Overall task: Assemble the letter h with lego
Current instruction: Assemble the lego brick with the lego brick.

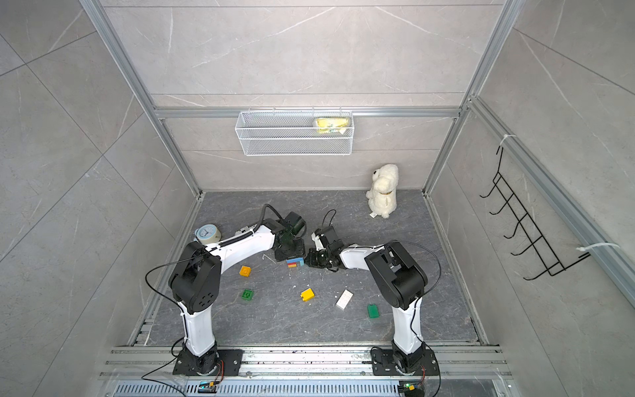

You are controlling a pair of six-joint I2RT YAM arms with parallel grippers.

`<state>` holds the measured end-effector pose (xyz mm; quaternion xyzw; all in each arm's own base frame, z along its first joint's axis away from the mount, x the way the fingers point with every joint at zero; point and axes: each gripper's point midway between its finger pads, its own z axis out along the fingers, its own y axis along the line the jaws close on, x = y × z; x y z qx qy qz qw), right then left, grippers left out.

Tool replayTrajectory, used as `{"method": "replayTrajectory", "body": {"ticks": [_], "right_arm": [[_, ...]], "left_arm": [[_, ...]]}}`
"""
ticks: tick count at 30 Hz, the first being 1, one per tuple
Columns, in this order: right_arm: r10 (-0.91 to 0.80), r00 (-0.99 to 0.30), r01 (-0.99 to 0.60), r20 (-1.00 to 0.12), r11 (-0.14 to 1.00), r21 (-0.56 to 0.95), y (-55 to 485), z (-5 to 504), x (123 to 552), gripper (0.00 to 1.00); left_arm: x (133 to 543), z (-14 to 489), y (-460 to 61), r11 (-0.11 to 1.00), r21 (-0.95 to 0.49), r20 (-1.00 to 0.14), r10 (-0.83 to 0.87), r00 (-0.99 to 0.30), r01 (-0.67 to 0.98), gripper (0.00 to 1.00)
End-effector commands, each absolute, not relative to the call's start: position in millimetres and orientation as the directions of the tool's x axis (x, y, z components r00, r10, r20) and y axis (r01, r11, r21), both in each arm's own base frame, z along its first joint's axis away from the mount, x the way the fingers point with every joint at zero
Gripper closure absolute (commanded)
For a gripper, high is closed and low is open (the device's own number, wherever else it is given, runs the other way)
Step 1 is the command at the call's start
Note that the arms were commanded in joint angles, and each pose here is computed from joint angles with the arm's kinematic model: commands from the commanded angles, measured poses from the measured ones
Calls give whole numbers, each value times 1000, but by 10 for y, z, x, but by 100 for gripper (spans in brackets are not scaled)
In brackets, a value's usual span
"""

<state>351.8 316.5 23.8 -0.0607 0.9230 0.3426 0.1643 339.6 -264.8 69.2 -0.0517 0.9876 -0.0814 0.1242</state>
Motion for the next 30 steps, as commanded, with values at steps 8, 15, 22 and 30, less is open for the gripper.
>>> {"method": "replayTrajectory", "body": {"ticks": [8, 15, 22, 30], "right_arm": [[4, -950, -202, -311, 752, 627, 3140, 224, 3452, 82], [21, -957, -185, -288, 722, 666, 3188, 252, 3407, 83], [22, -960, -180, -278, 712, 679, 3218, 240, 3394, 84], [20, -959, -181, -283, 724, 666, 3200, 223, 3407, 83]], "left_arm": [[3189, 422, -2418, 975, -69, -134, -218, -967, -210, 100], [3260, 562, -2401, 963, -95, -187, -265, -946, -251, 100], [3281, 638, -2444, 975, -102, -190, -216, -958, -199, 100], [3228, 614, -2391, 989, -56, -175, -143, -974, -136, 100]]}}
